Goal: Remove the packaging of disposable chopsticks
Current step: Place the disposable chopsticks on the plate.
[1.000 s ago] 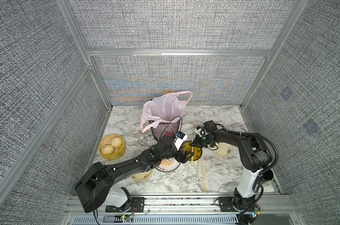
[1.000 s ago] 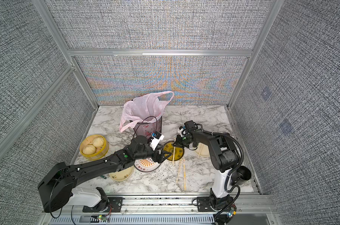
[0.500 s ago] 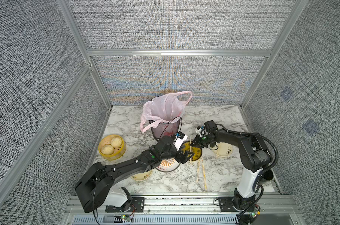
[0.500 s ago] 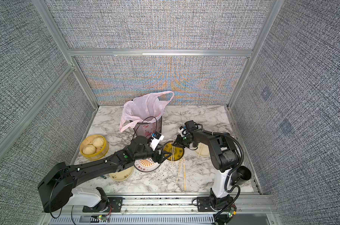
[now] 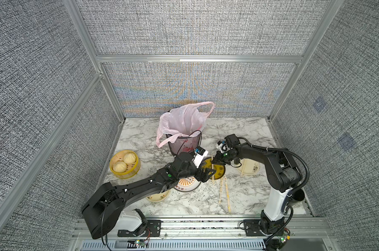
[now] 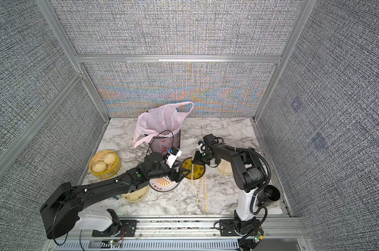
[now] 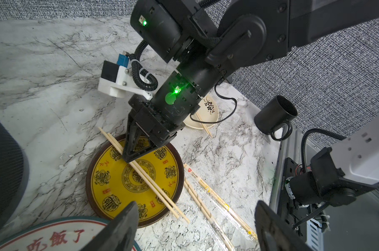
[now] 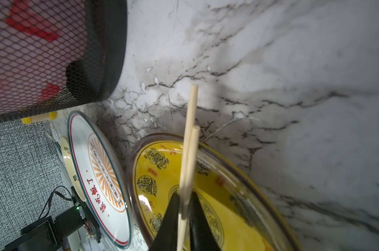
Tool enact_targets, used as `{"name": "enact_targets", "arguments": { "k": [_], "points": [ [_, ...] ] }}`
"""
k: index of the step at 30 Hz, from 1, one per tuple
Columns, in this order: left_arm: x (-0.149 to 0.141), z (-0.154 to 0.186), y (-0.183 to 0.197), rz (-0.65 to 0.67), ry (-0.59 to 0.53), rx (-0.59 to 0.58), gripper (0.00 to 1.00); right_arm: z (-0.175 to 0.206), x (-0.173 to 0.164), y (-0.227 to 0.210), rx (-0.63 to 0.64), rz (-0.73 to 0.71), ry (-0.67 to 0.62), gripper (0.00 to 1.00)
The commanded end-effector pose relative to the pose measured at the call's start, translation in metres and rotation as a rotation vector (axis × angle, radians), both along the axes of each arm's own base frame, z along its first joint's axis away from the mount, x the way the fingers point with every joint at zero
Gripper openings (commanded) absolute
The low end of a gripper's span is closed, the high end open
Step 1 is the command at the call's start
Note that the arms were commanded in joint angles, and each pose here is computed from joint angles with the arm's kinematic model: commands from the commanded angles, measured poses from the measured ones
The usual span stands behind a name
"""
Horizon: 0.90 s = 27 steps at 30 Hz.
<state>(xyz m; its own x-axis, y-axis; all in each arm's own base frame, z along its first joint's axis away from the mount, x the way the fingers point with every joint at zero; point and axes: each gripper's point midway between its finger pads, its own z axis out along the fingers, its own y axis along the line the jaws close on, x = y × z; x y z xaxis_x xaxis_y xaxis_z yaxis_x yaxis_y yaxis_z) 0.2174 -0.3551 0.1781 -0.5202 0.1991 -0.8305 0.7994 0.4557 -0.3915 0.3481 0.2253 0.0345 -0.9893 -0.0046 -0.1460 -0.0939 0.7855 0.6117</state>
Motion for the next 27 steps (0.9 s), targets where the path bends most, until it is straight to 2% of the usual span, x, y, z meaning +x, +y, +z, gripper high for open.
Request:
{"name": "enact_targets", "arguments": {
  "k": [1,5,17,23,27],
  "points": [
    [0.002,0.005,-0.002,-0.002,-0.02,-0.015,0.83,0.0,-0.002,-0.003,-0.031,0.009,-0.004,0.13],
    [0.002,0.004,-0.002,-0.001,-0.018,-0.016,0.83,0.001,-0.003,-0.002,-0.036,0.016,-0.008,0.14],
    [0.002,0.002,-0.001,0.002,-0.015,-0.012,0.83,0.02,-0.008,0.001,-0.026,0.019,-0.065,0.27],
    [0.002,-0.001,0.004,0.02,-0.019,-0.008,0.83,0.029,-0.023,-0.01,-0.05,-0.003,-0.108,0.33],
    [0.0,-0.001,0.007,0.026,-0.021,-0.011,0.83,0.027,-0.042,-0.018,-0.065,-0.01,-0.117,0.31]
  ]
}}
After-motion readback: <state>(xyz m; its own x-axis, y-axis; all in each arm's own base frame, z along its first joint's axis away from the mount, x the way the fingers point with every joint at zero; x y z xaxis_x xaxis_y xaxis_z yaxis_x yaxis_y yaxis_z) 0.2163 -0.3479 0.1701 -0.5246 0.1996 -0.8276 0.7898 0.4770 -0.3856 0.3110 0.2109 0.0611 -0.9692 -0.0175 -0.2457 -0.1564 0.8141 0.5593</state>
